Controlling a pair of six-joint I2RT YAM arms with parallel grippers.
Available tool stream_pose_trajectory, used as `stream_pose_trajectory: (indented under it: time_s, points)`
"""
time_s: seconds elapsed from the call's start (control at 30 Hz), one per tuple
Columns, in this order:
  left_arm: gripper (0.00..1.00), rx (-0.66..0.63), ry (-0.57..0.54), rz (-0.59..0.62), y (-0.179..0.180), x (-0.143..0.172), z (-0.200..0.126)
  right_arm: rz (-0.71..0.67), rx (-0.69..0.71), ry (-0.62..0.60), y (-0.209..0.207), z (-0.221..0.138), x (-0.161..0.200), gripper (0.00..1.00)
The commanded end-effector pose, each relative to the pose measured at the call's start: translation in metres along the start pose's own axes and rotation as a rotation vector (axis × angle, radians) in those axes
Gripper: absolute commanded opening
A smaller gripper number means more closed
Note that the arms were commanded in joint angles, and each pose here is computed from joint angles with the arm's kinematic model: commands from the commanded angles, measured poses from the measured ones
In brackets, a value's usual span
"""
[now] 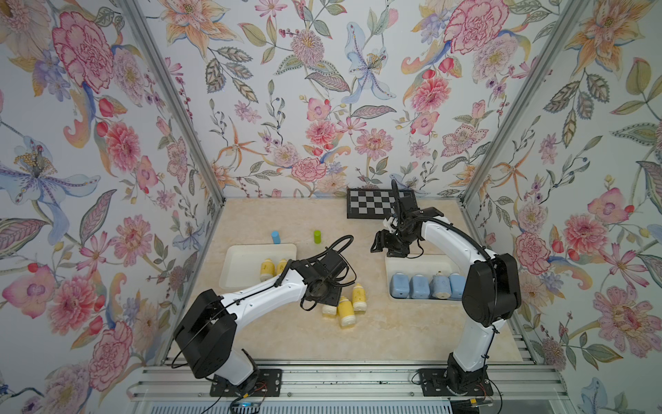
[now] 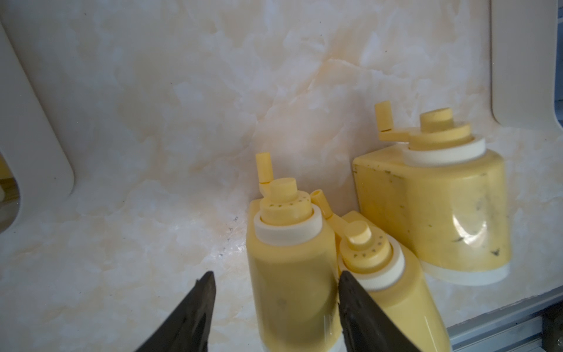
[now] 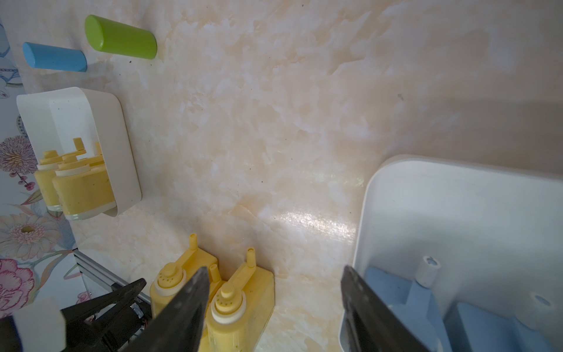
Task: Place the pencil sharpeners by color into the storage box
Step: Pick up the pencil sharpener from the center of the board.
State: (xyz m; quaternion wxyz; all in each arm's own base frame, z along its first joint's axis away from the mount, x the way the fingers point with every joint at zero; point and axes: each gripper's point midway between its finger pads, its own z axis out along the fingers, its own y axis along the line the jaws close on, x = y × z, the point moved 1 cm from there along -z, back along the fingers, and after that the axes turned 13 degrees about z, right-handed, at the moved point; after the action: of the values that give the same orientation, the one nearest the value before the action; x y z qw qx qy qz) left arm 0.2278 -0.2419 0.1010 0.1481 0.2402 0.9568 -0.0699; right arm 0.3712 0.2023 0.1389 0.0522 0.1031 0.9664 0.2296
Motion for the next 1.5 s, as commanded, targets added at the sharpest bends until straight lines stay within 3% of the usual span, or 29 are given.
stream_pose_trajectory:
  time_s: [0.0,0.5,1.47]
  points:
    - [0.64,-0.010,0.030,0.022,-0.004,0.003,-0.001,-0.006,-0.003,-0.019,-0.002,-0.009,0.001,0.70]
    - [0.60,-0.034,0.109,0.047,-0.008,0.012,0.017,-0.008,-0.008,-0.021,-0.004,-0.009,0.002,0.70]
    - [0.47,-0.111,0.160,0.068,0.005,0.021,0.021,-0.009,-0.029,-0.020,0.003,-0.007,-0.003,0.70]
